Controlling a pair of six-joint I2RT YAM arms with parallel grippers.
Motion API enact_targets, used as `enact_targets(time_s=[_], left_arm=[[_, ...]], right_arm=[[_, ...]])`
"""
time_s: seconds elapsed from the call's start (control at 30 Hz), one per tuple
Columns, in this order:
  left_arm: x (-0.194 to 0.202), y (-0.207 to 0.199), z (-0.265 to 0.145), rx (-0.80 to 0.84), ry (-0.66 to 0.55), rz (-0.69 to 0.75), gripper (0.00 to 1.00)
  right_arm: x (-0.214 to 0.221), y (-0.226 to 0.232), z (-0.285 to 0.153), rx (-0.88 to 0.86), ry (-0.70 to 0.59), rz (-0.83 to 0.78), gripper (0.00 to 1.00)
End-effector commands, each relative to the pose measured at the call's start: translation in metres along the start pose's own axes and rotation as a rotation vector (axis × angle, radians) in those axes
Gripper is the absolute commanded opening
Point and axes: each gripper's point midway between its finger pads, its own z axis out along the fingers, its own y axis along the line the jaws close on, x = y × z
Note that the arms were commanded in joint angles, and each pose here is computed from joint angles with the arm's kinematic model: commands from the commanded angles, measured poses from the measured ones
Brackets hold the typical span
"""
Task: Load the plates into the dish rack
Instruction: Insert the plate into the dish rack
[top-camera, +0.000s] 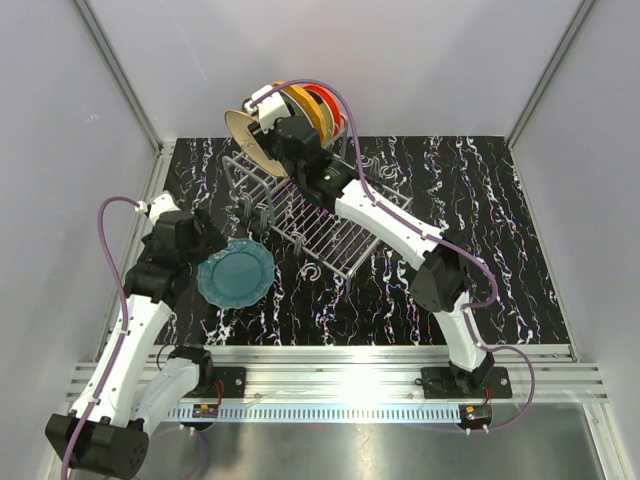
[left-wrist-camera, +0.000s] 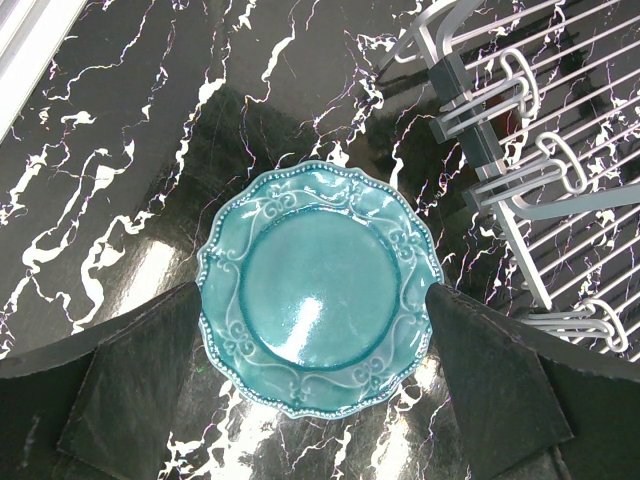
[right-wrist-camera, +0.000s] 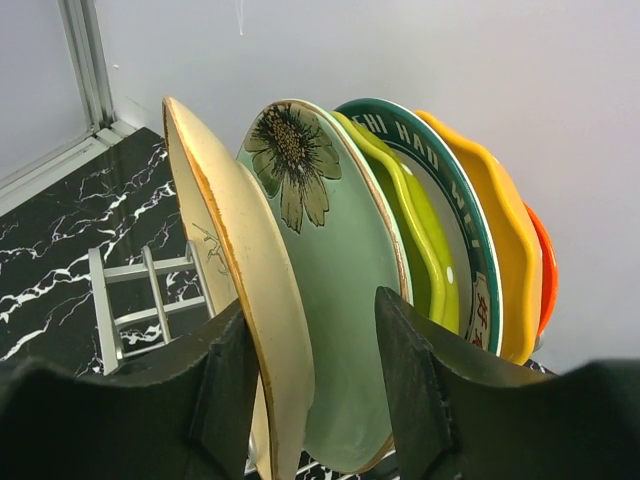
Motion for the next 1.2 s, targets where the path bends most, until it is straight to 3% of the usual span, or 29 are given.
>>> enact_targets(time_s=[0.0, 0.43, 1.17], left_arm=[[-0.006, -0.005, 0.004, 0.016, -0.028, 0.007, 0.99], [-0.005, -0.005, 0.005, 0.012, -0.022, 0.011, 0.99], [-0.004, -0.005, 0.006, 0.008, -0.013, 0.015, 0.99]], right_arm=[[-0.074, -0.047, -0.025, 0.077, -0.145, 0.062, 0.56], [-0.069, -0.057, -0.021, 0.132, -0.121, 0.022, 0.62], [-0.038, -0.068, -0.009, 0.108, -0.031, 0.1, 0.58]])
